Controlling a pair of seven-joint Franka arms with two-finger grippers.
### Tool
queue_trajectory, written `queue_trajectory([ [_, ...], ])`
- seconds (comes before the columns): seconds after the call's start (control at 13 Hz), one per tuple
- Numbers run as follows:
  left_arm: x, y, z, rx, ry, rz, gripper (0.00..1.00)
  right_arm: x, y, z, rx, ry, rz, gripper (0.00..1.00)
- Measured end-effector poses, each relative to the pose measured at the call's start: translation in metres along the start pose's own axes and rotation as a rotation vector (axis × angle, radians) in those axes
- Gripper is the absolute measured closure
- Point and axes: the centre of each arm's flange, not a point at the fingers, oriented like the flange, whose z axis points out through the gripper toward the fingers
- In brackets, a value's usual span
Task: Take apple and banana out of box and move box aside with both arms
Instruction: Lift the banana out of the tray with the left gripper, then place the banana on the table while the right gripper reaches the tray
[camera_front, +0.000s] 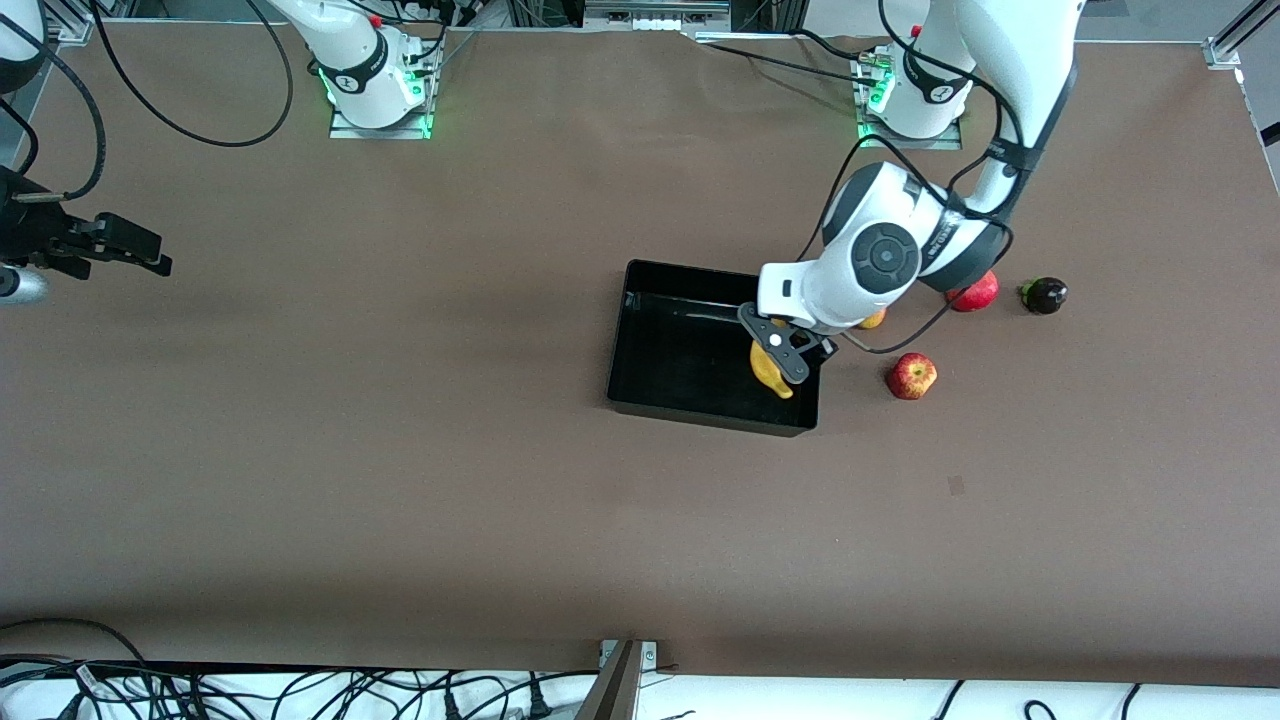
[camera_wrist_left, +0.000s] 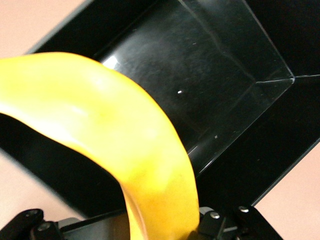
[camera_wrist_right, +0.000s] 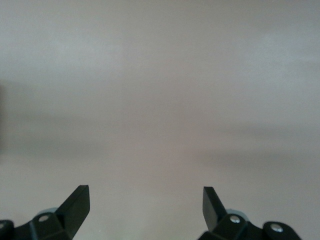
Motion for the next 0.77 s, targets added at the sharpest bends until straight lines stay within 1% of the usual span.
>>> queue_trajectory([
  [0.15,-0.017,-0.032,-0.009,-0.008,-0.003,-0.037,0.73,0.001,-0.037,0.002,-0.002,-0.016,-0.033,0.0],
  [0.31,-0.038,-0.071,-0.015,-0.01,0.008,-0.017,0.73,0.002,-0.076,0.002,-0.008,-0.016,0.012,0.0],
  [0.46,-0.062,-0.112,-0.019,-0.014,0.021,0.038,0.73,-0.001,-0.117,0.004,-0.014,-0.022,0.021,0.0],
  [0.62,-0.083,-0.151,-0.013,-0.023,0.026,0.11,0.73,-0.002,-0.16,0.013,-0.021,-0.03,-0.007,0.0],
  [0.69,-0.095,-0.173,-0.006,-0.028,0.025,0.146,0.73,0.001,-0.183,0.021,-0.018,-0.022,0.019,0.0],
  [0.77,-0.109,-0.195,0.002,-0.034,0.022,0.176,0.73,0.006,-0.203,0.032,0.001,-0.014,0.072,0.0],
])
